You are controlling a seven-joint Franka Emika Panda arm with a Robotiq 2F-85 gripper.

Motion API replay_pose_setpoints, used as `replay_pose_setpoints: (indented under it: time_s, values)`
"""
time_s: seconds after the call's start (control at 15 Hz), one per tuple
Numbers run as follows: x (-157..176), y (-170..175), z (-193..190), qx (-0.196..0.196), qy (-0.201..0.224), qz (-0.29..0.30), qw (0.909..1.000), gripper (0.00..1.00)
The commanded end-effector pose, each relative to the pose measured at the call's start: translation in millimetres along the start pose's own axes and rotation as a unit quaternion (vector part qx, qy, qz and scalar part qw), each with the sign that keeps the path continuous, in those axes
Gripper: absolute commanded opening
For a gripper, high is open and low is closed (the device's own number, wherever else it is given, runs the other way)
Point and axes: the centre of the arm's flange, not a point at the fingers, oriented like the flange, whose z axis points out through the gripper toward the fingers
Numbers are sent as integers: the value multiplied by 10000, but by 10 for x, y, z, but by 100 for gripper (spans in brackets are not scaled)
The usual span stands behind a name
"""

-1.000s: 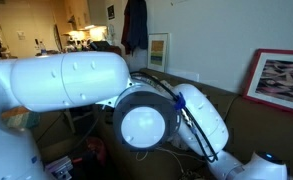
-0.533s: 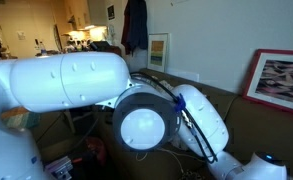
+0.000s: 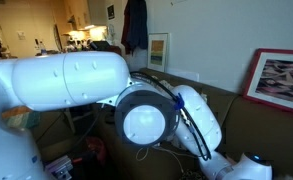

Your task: Move the open basket bag t the side of the couch

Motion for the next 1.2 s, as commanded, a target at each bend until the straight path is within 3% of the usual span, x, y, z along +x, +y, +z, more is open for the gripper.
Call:
replay_pose_setpoints:
  time_s: [0.0,0.33,0.4,0.47,0.8,1.13]
  values:
    - [117,-123,328,40,-32,-159,9999,100]
    - [128,-147,366,10,-108,-103,9999,100]
    - [128,-157,367,-43,-97,-80,9999,75]
    - [127,-156,364,-32,-87,-111,9999,74]
    - [139,-165,358,-50,-74,-120,9999,38]
    - [176,-219,299,-75,-26,-131,9999,9]
